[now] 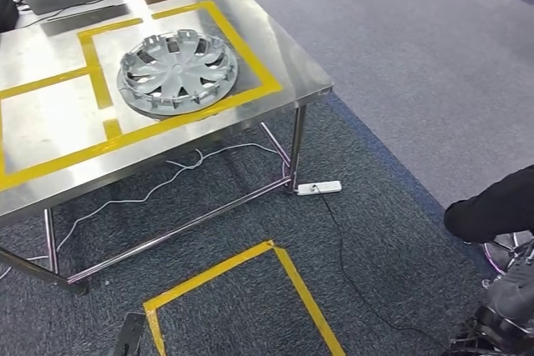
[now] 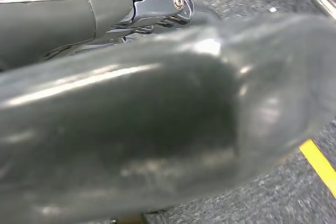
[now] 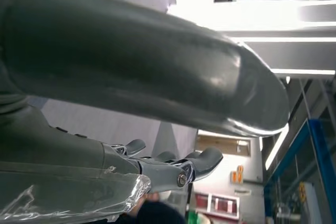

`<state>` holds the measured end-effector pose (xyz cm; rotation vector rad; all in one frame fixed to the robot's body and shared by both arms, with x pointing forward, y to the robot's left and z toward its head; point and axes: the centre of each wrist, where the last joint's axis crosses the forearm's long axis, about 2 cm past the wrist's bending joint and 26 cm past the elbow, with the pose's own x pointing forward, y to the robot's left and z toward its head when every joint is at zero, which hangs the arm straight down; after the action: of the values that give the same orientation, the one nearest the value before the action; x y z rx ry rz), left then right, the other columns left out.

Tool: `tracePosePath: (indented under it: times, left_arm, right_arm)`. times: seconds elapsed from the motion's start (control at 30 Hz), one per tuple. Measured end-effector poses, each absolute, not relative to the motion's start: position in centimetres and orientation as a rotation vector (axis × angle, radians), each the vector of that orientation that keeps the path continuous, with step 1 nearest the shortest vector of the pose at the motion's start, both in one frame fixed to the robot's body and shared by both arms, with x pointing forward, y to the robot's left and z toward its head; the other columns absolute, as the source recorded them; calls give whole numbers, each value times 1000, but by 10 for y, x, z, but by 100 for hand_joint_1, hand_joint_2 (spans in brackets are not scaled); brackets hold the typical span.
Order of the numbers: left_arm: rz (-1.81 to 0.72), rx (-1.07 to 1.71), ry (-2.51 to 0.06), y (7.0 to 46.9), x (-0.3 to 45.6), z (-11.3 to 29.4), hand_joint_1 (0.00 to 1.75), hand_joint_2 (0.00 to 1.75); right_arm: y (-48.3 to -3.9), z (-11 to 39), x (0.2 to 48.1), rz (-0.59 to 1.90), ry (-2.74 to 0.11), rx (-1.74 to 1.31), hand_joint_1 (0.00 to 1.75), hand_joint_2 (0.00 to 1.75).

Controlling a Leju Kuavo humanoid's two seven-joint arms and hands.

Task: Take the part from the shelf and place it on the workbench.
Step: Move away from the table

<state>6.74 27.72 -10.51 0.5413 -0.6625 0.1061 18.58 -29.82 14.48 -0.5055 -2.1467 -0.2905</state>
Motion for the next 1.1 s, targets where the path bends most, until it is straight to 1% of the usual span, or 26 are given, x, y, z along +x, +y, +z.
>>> tracePosePath:
  times: [0.8,0.93,1.1]
  left_arm:
    - [104,559,-657,276,68,-105,0,0]
    - [103,560,-648,276,64,-105,0,0]
    - [106,559,-640,275,61,-106,0,0]
  right_arm:
    - [-299,145,185,-290,-2141,-527,0,0]
    - [-306,138,179,-305,-2072,-587,0,0]
    - [-325,116,169,-328,-1938,-639,0,0]
